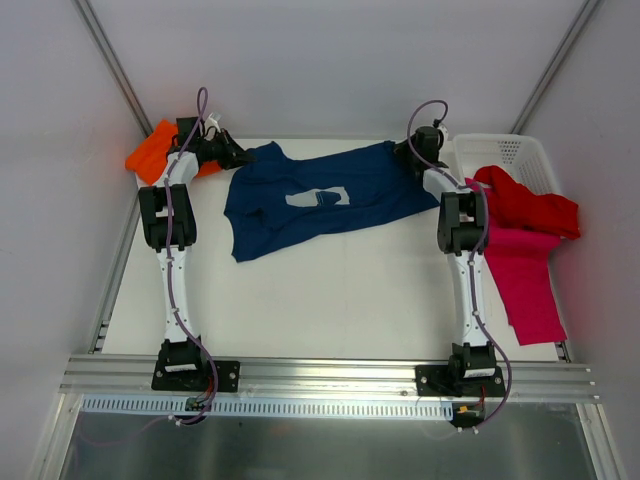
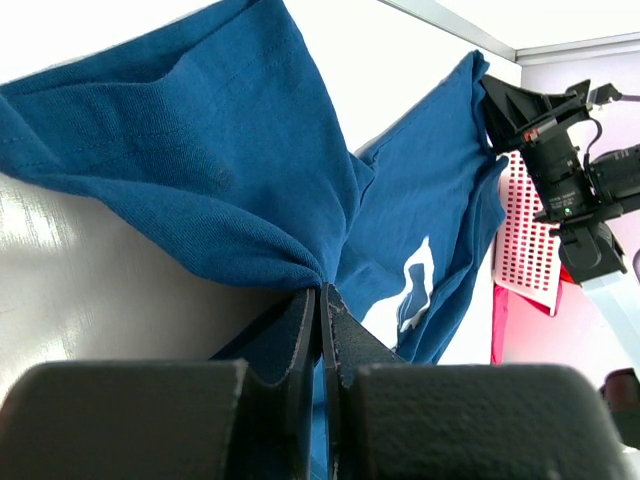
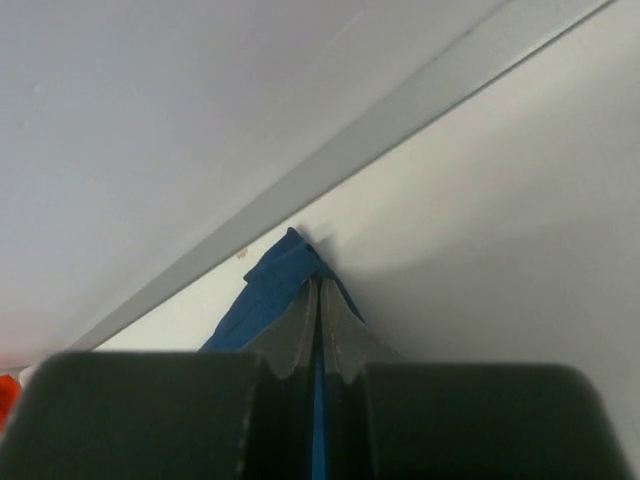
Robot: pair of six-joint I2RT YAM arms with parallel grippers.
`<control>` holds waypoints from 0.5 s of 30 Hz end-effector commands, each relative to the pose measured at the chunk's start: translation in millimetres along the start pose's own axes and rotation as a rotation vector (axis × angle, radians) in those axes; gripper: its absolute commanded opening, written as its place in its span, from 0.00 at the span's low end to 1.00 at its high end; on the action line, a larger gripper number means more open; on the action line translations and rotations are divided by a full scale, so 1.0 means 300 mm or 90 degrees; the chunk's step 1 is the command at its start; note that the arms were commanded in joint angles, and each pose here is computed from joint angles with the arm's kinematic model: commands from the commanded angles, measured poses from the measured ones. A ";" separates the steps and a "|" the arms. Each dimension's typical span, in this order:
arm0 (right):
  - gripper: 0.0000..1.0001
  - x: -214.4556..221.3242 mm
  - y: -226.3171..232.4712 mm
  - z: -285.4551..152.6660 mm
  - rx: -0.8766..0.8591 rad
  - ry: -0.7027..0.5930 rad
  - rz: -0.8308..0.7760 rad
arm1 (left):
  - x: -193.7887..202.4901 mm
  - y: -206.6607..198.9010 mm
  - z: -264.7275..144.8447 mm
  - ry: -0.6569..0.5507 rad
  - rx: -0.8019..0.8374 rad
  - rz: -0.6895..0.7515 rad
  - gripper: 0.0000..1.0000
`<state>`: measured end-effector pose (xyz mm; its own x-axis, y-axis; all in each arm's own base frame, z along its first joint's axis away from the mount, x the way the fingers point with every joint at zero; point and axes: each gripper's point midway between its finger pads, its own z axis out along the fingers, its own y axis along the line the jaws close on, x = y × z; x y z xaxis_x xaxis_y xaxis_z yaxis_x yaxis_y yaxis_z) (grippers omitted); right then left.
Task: Fold and stack the t-shirts
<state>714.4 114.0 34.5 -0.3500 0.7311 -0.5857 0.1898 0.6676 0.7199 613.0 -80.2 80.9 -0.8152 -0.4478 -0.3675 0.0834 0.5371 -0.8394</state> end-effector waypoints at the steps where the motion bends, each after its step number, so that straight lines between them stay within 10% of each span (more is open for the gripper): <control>1: 0.00 -0.171 0.140 -0.099 -0.045 -0.046 -0.042 | -0.033 -0.108 -0.012 -0.009 0.036 0.048 0.00; 15: 0.00 -0.406 0.296 -0.370 -0.071 -0.097 -0.086 | -0.099 -0.353 -0.106 -0.062 0.047 0.143 0.00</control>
<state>679.6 72.5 140.4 -0.2974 0.6762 -0.6740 0.1409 0.7293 0.6695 612.7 -97.8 126.5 -0.7881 -0.4160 -0.4537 0.1734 0.5572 -0.8121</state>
